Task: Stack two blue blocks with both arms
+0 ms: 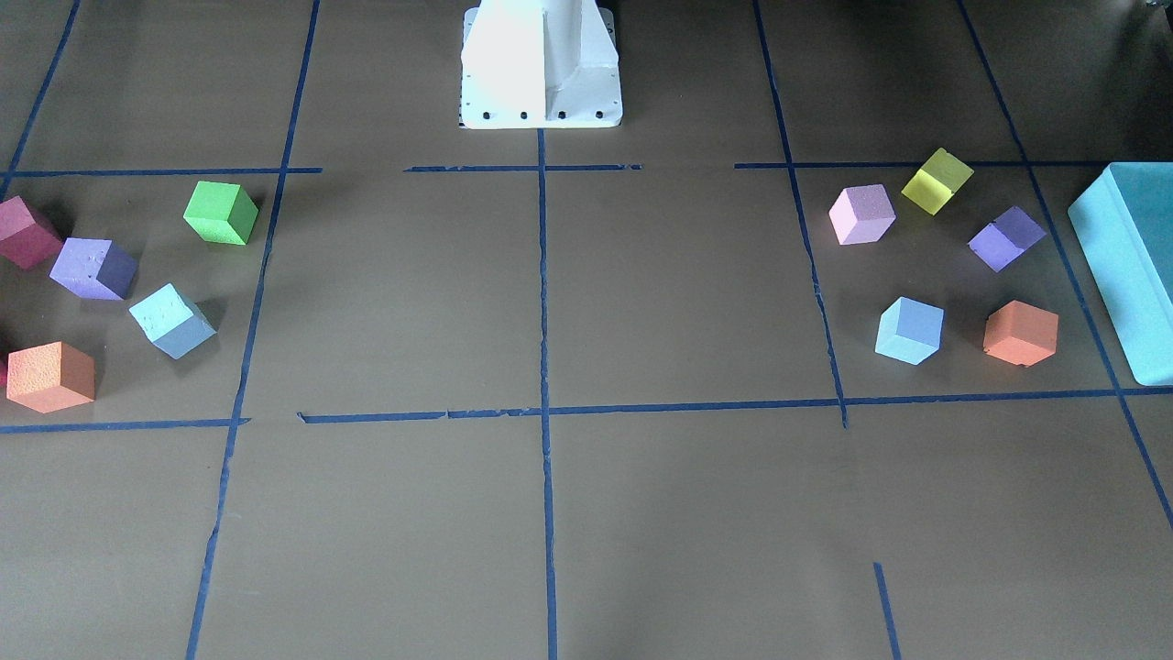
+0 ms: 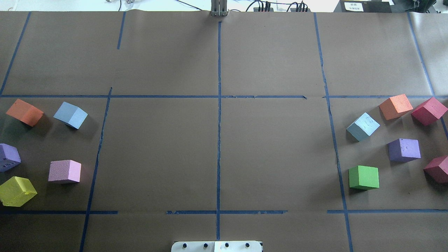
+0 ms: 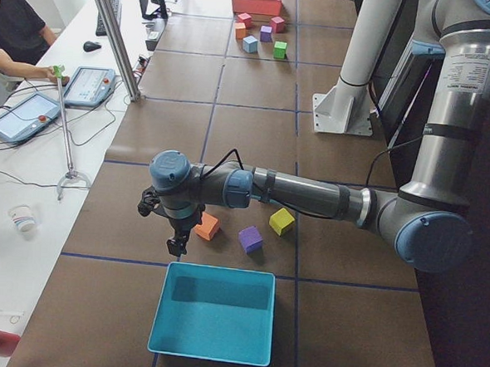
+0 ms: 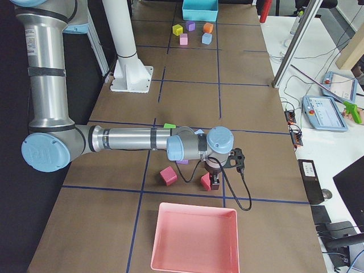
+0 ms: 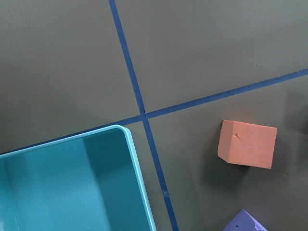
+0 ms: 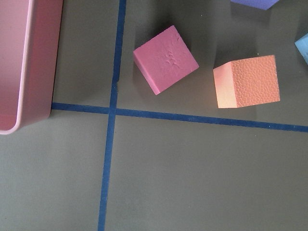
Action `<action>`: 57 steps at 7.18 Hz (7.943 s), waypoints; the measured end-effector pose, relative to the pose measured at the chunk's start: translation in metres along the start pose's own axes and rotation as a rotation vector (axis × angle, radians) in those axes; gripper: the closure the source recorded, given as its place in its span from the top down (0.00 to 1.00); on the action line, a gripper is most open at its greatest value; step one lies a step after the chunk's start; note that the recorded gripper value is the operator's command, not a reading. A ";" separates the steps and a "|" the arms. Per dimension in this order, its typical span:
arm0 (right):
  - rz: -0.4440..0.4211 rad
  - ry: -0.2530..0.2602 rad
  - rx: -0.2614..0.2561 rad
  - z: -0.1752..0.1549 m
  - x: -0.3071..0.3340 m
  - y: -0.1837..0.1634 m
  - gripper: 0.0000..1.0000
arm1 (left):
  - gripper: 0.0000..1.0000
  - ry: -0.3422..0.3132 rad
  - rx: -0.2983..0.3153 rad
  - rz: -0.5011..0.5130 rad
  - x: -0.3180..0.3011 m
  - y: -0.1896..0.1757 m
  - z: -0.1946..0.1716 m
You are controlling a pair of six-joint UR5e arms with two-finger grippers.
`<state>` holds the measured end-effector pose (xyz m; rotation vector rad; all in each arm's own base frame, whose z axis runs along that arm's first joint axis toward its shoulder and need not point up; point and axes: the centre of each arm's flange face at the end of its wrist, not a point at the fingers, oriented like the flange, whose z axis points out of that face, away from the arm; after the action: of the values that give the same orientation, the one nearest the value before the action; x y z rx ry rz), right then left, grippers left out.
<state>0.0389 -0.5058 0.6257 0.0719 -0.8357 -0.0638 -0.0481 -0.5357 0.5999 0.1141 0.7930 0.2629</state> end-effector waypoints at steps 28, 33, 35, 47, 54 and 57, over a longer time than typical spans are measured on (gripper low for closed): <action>-0.624 0.065 0.040 0.179 -0.323 0.025 0.00 | 1.00 0.027 0.090 -0.054 0.040 0.000 -0.004; -0.013 -0.132 0.074 0.154 -0.636 -0.009 0.00 | 1.00 0.069 0.099 -0.047 0.048 0.000 -0.007; 0.150 -0.109 0.074 0.177 -0.707 -0.013 0.01 | 1.00 0.081 0.101 -0.047 0.049 0.000 -0.008; 0.107 -0.072 0.132 0.130 -0.717 -0.007 1.00 | 1.00 0.117 0.070 0.112 0.120 -0.041 0.022; 0.070 -0.095 0.166 0.050 -0.539 -0.005 1.00 | 1.00 0.052 -0.033 0.217 0.250 -0.083 0.156; 0.070 -0.091 0.160 0.055 -0.538 -0.004 1.00 | 1.00 0.050 -0.034 0.128 0.264 -0.080 0.172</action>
<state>-0.3623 -0.4664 0.2645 0.1908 -0.9322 0.0662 0.2676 -0.5404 0.5221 0.1269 0.8318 0.4019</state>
